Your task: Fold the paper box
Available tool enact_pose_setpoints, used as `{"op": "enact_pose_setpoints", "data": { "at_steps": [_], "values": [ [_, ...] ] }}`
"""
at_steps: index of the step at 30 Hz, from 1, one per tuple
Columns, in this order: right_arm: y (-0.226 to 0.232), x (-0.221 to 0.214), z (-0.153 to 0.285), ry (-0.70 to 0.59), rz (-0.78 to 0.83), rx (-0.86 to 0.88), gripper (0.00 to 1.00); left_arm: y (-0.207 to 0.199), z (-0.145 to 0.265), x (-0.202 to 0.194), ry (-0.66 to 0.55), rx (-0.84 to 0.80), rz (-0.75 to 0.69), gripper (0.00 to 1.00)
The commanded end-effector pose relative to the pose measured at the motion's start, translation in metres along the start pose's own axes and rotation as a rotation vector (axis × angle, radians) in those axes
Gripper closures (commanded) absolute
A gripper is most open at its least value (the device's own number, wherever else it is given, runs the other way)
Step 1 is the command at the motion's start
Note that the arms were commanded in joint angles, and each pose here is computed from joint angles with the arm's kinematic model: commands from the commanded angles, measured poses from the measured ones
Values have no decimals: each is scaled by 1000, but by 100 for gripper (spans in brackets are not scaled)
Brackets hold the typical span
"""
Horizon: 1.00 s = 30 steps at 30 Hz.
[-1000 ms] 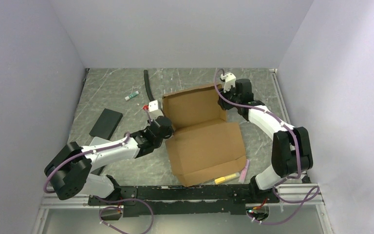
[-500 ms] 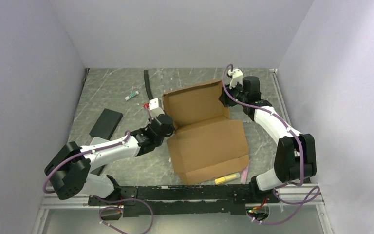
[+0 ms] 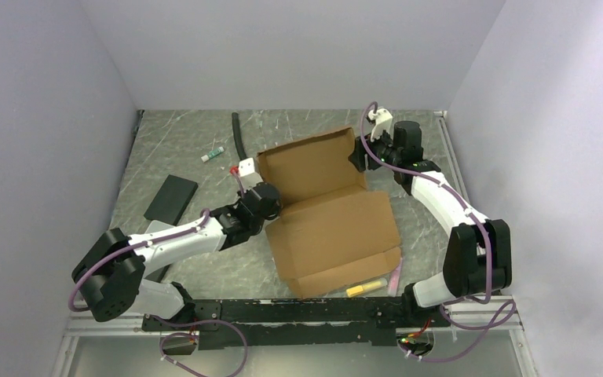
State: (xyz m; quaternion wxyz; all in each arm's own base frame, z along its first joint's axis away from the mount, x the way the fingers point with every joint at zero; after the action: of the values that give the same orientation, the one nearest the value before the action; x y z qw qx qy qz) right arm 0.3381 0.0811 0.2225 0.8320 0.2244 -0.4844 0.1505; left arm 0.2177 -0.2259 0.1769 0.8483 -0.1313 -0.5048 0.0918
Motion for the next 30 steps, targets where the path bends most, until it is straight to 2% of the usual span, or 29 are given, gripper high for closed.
{"op": "enact_pose_setpoints", "data": {
  "at_steps": [1, 7, 11, 17, 19, 25, 29, 30],
  "values": [
    [0, 25, 8, -101, 27, -34, 37, -16, 3, 23, -69, -15, 80, 100],
    [0, 32, 3, -128, 26, -66, 39, -19, 3, 23, -53, -14, 71, 100],
    [-2, 35, -5, -133, 42, -132, 46, -23, 3, 25, -47, -16, 71, 100],
    [-7, 38, -8, -144, 65, -231, 70, -25, 3, 26, -33, 5, 71, 100],
    [-8, 36, -10, -128, 87, -281, 100, -27, 2, 25, -27, 7, 76, 100],
    [-5, 26, -22, -92, 194, -438, 100, -36, 1, 26, -1, -19, 94, 100],
    [-1, 19, -30, -49, 167, -362, 100, -38, 1, 25, 5, -18, 94, 100],
    [2, 19, -30, -47, 158, -325, 96, -36, 1, 25, 4, -10, 94, 100]
  ]
}}
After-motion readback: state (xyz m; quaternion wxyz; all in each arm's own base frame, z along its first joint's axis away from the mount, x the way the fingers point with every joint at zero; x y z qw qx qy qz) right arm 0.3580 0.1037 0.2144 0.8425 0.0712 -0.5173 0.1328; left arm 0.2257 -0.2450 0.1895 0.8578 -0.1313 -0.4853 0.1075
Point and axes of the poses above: each gripper's point midway between its finger pads, its own z axis back along the fingers, its own y axis along the line the jaws close on, x = y × z, the point moved 10 cm from there along z, back along the fingers, and after that the axes turned 10 degrees about -z, right-handed, at the moved point
